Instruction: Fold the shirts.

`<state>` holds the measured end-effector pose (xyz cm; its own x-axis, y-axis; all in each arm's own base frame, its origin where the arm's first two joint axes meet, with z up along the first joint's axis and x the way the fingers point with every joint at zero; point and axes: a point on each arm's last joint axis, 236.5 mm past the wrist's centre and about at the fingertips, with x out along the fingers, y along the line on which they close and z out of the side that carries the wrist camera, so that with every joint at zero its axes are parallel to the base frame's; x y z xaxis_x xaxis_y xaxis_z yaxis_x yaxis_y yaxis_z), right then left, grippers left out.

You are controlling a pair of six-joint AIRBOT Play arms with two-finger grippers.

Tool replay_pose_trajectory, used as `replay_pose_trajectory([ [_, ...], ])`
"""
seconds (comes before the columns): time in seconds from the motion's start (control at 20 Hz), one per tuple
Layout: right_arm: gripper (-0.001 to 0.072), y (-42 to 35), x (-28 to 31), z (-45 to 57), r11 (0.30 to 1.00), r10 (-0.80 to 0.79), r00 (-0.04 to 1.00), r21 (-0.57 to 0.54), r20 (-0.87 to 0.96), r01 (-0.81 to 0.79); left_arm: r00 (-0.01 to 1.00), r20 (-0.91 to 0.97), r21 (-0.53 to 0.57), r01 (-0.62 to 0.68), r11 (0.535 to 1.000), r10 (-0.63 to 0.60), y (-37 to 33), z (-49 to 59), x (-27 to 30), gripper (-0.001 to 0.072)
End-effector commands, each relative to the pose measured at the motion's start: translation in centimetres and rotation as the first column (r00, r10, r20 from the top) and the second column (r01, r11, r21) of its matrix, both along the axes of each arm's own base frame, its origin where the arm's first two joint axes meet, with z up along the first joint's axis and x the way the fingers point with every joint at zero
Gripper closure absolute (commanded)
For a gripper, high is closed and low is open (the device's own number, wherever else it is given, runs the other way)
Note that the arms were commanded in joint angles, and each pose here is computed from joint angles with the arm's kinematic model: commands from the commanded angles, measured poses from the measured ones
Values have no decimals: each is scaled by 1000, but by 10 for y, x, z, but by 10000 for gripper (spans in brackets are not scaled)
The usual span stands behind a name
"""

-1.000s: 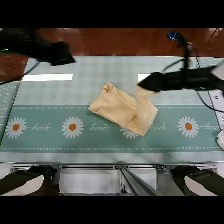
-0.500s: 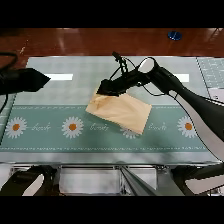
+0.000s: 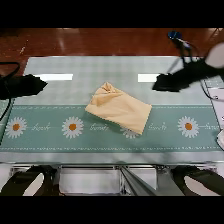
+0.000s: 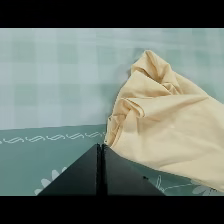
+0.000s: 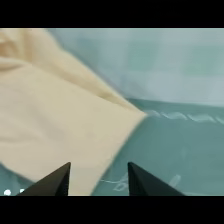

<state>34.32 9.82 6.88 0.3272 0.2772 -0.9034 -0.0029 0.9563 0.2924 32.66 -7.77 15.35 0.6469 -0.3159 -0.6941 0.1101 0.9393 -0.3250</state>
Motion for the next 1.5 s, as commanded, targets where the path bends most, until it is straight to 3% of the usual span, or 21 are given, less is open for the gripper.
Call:
replay_pose_trajectory([
  [0.0,294,-59,-38,-59,926,-377,924,44,70,374,1000,-1,-2,-7,1000,7,1,-1,1,691],
  [0.1,295,-33,-54,-103,863,-467,884,203,-28,462,1000,0,-1,-7,1000,7,2,-1,1,690],
  [0.2,296,-11,-60,-133,818,-481,868,295,-121,494,1000,-3,-2,-7,1000,7,2,-2,2,691],
  [0.45,296,46,-57,-173,792,-313,900,440,-305,424,999,-37,-35,0,999,-2,-5,-11,5,691],
  [0.65,312,94,-39,-173,786,-138,927,531,-347,316,998,-56,-44,2,999,-4,-7,-16,8,691],
  [0.7,382,108,-33,-171,795,-94,936,540,-338,275,998,-60,-44,1,999,-4,-7,-18,9,691],
  [0.75,593,126,-23,-162,805,-25,956,561,-294,193,998,-64,-44,1,999,-4,-7,-19,9,691],
  [0.8,684,143,-12,-147,811,40,974,577,-224,100,998,-66,-45,1,999,-4,-7,-20,9,690],
  [1.15,685,185,85,27,843,179,963,473,200,-255,998,-66,-44,1,999,-4,-7,-20,9,691],
  [1.45,685,81,136,135,939,30,945,314,327,-138,998,-67,-44,1,999,-4,-7,-20,9,690],
])
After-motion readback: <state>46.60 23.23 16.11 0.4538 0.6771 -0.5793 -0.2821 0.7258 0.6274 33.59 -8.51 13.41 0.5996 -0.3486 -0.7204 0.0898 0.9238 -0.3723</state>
